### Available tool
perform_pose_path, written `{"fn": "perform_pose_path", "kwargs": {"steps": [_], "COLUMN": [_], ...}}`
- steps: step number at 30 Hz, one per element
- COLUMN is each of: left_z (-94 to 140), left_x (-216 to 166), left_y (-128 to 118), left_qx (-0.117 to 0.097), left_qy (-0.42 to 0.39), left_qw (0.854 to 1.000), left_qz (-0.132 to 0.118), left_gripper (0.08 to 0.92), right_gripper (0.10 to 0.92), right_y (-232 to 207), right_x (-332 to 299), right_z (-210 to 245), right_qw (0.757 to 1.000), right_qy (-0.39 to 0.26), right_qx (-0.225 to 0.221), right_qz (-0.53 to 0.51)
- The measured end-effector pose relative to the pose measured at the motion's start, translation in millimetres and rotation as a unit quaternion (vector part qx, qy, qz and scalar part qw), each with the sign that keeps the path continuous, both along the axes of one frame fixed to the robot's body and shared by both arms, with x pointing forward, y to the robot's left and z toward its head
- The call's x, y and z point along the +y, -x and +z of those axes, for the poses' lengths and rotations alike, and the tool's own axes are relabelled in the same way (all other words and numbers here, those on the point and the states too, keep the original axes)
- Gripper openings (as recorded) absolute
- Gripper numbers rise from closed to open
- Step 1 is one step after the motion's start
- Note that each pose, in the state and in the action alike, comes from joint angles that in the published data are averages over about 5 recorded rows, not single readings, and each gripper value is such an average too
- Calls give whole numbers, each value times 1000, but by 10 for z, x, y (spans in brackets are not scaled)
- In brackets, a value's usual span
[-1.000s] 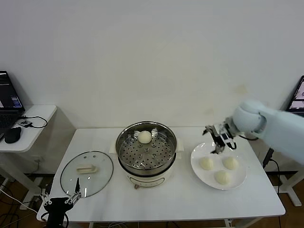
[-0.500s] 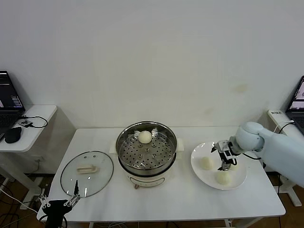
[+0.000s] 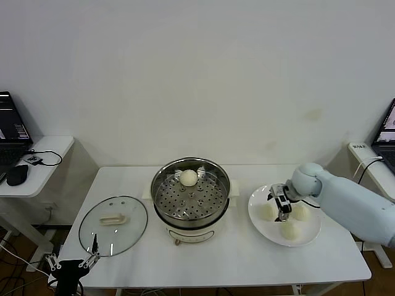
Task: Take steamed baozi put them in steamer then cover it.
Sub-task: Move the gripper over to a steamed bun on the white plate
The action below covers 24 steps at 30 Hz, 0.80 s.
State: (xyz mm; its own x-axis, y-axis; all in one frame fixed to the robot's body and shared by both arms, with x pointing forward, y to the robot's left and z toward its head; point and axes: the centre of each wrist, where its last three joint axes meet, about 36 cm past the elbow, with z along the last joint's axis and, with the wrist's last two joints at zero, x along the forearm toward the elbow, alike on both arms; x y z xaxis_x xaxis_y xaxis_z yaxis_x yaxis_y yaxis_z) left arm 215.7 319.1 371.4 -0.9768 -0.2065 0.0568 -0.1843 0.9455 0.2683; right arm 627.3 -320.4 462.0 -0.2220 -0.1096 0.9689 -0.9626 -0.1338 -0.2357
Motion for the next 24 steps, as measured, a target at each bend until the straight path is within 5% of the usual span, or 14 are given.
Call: {"fn": "perform_pose_path", "kwargs": {"steps": [6, 17, 24], "left_z": [-8, -7, 13], "left_x": [4, 1, -2], "left_y": [-7, -5, -9], "left_qx": [0, -1, -4], "left_qy": [1, 2, 2], "left_qw": [1000, 1000, 1000], "left_qz": [2, 4, 4], "left_gripper": [823, 823, 823], "right_gripper": [814, 631, 611], "right_y": [-67, -122, -124], "right_x": [36, 53, 34], "right_z": [-120, -164, -35], "right_qw": [1000, 1000, 1000], "right_qy": [4, 0, -1], "right_qx": [6, 8, 10], "right_qz": [-7, -16, -18]}}
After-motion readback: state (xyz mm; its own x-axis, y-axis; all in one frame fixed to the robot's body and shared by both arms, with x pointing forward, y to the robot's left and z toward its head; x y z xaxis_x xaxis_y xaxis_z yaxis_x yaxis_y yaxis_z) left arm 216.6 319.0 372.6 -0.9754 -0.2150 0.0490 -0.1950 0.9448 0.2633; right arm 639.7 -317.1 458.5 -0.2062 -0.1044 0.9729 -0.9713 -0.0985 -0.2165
